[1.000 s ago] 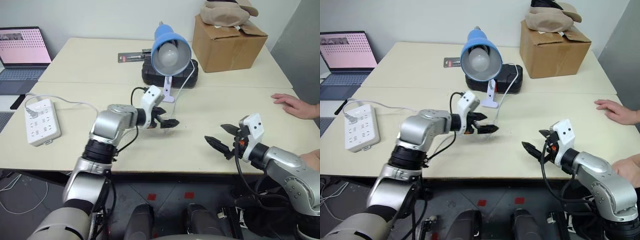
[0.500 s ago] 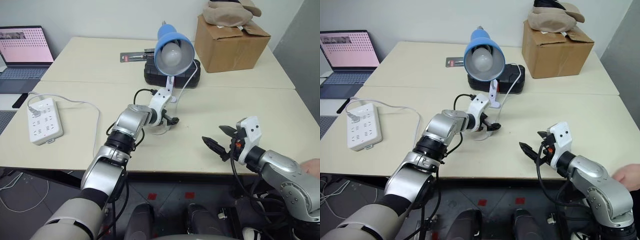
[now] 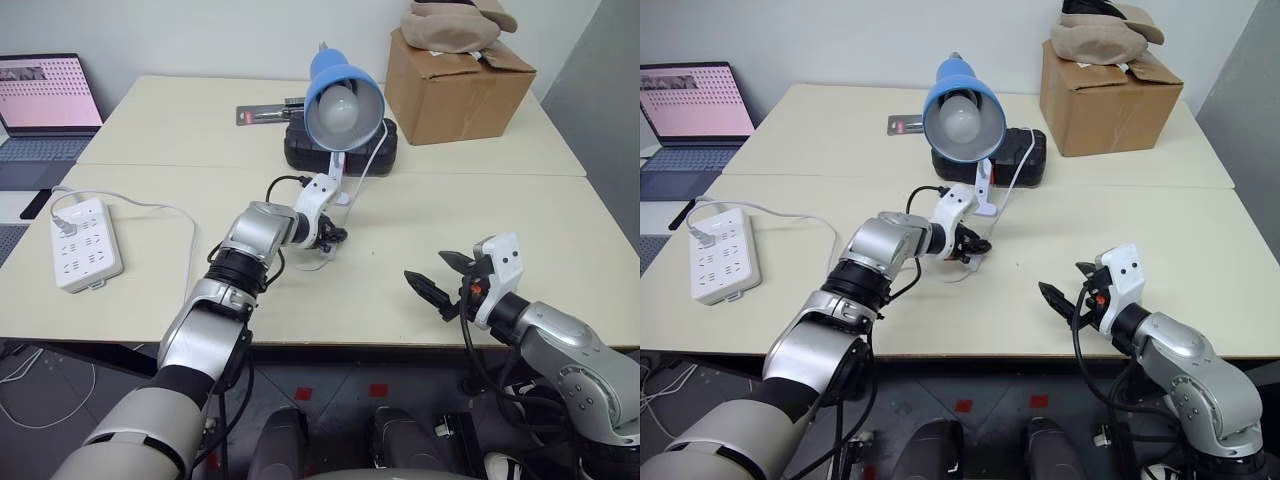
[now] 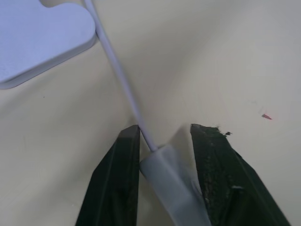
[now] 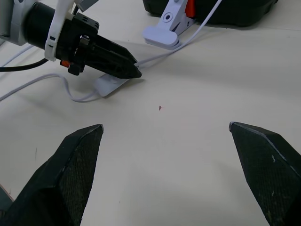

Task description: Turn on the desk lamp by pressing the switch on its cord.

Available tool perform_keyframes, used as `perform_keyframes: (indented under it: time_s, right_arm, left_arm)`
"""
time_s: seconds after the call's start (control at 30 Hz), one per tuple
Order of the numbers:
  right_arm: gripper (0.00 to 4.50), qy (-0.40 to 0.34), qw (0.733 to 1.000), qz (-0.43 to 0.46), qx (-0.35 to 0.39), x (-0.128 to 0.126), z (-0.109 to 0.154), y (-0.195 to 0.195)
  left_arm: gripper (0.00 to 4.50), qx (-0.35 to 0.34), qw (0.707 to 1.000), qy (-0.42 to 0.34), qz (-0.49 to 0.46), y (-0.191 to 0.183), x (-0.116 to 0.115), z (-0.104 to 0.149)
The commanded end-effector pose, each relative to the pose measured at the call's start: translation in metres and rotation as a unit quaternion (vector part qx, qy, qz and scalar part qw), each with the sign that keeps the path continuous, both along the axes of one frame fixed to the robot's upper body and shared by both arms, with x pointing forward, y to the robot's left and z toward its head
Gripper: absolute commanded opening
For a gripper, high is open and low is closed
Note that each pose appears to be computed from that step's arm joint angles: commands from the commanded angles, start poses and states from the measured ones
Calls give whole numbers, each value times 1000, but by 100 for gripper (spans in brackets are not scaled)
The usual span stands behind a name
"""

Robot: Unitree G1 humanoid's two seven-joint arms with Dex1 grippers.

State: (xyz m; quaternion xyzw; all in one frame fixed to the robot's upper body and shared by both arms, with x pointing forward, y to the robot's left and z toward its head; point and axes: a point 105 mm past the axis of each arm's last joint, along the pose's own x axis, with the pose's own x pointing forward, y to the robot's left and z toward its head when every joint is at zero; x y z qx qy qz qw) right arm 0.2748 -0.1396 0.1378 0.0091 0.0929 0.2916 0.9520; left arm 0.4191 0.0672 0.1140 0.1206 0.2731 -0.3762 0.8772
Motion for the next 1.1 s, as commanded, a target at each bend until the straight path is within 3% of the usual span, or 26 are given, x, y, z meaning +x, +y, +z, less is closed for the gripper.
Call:
perform_keyframes:
  time_s: [0.03,0.17,0.23,0.33,0.4,0.53,0.6,0.87,1.0,1.1]
  right_arm:
    - [450,-28,1000,-2,5,-2,13,-1]
    - [450,-26,1000,-4,7,-3,13,0]
    - [450,-26,1000,-2,6,-4,13,0]
    - [450,-27,999,9,14,-5,16,4]
    - [450,-26,999,17,24,-5,19,6]
    - [450,-10,996,44,71,-4,25,13]
    - [450,22,987,64,144,-6,25,20]
    - [450,131,917,102,362,-14,29,44]
    - [450,180,880,96,429,-8,27,51]
    - [450,198,874,100,432,-5,27,55]
  left_arm:
    - [86,-50,998,19,21,2,3,10]
    - [41,-174,979,93,44,0,-1,21]
    - [39,-258,954,147,48,-1,-7,31]
    - [39,-376,901,212,-37,-4,-35,62]
    - [39,-419,873,241,-66,-2,-47,73]
    - [39,-452,845,275,-75,3,-59,70]
    - [39,-471,829,290,-79,1,-64,70]
    - [39,-533,795,283,-62,-6,-65,70]
    - [39,-557,782,277,-51,-12,-67,67]
    - [39,-561,779,277,-44,-17,-70,62]
